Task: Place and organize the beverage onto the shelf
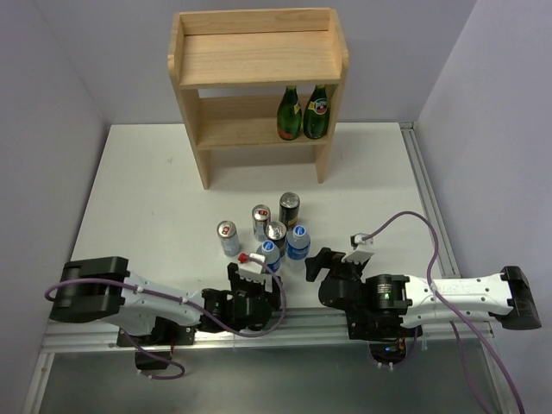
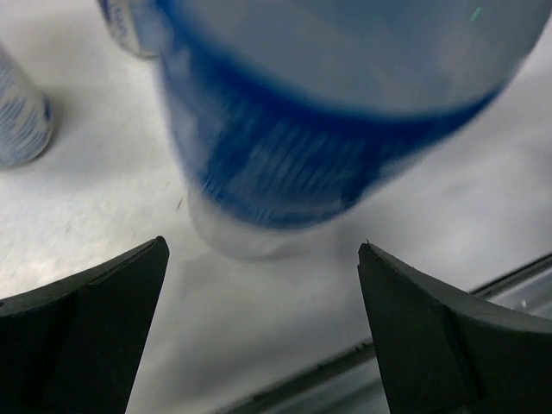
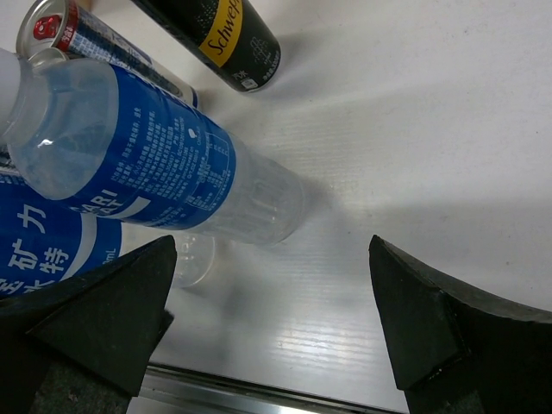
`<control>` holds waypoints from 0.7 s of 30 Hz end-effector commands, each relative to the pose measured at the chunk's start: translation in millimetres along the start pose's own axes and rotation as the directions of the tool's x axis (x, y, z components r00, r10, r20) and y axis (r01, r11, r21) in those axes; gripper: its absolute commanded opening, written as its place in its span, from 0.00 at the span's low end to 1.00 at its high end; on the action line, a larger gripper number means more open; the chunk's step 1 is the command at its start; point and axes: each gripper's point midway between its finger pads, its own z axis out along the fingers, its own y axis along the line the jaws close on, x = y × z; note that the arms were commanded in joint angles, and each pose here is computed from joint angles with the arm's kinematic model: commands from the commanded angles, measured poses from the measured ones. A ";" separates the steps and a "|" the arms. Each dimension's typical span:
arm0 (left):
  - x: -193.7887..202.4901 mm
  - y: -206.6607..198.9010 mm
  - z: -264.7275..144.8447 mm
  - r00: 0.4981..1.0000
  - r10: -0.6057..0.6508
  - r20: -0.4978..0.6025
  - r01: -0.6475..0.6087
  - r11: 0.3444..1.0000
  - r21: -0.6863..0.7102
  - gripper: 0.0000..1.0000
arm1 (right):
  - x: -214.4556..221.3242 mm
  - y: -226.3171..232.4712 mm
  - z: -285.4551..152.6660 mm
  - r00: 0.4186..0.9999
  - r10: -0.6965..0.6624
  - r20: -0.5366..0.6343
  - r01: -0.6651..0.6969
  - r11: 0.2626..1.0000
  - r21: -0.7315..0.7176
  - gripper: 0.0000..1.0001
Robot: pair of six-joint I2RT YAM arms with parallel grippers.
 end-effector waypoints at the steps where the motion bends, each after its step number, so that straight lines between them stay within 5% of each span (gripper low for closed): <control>1: -24.6 -37.4 18.5 0.997 -0.025 0.067 0.016 0.992 0.125 0.99 | -5.6 0.8 1.5 0.999 0.024 0.042 -0.024 1.000 -0.014 1.00; 9: -25.3 -30.1 60.9 0.996 -0.017 0.082 0.015 1.000 0.021 0.99 | -0.8 2.8 4.4 0.999 0.010 0.041 -0.010 1.000 -0.020 1.00; 21: -41.4 2.4 65.2 0.980 -0.019 0.197 0.047 0.989 -0.140 0.97 | 7.1 5.8 7.5 1.000 -0.004 0.030 0.005 0.999 -0.042 1.00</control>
